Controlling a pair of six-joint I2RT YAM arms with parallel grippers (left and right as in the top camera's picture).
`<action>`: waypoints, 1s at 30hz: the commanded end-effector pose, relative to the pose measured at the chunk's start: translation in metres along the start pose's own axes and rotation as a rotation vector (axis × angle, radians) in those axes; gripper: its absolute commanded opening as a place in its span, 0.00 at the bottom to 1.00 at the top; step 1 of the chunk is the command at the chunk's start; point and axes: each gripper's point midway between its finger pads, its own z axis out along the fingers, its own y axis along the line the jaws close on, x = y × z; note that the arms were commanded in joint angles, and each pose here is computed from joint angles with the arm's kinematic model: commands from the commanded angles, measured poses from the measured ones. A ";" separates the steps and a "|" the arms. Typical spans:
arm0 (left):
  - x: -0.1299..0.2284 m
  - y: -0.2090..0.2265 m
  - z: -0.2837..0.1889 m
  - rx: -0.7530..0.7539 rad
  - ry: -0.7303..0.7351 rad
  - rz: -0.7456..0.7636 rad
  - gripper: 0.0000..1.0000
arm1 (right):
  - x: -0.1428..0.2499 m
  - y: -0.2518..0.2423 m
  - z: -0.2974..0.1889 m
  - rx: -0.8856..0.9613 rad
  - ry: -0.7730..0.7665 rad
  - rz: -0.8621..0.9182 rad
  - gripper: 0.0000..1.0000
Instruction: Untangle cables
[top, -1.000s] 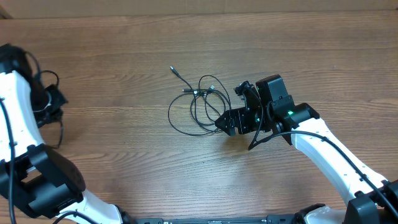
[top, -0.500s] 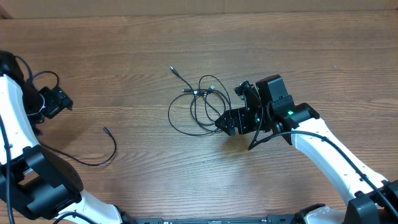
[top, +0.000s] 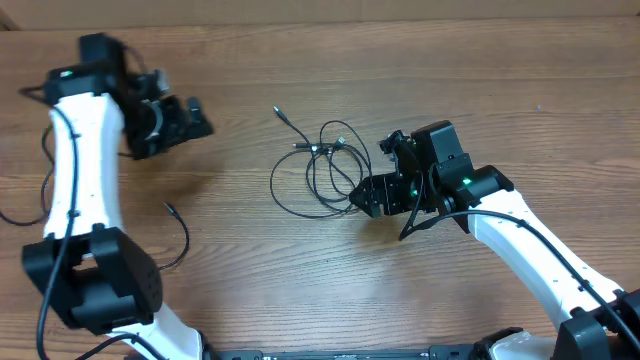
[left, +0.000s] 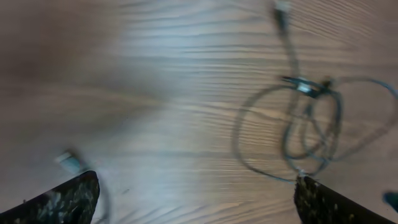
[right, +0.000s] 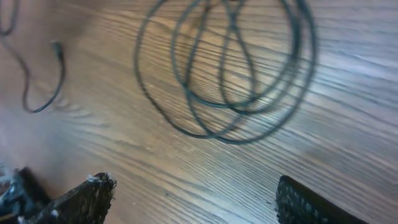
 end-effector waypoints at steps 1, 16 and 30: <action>0.003 -0.058 0.004 0.086 -0.010 0.167 1.00 | -0.003 -0.038 -0.006 0.180 -0.036 0.165 0.82; 0.049 -0.228 0.099 0.206 0.046 0.282 1.00 | 0.037 -0.140 -0.068 0.372 -0.005 0.657 0.94; 0.070 -0.271 0.209 0.182 0.042 0.360 0.39 | 0.058 -0.144 -0.076 0.374 0.056 0.739 0.99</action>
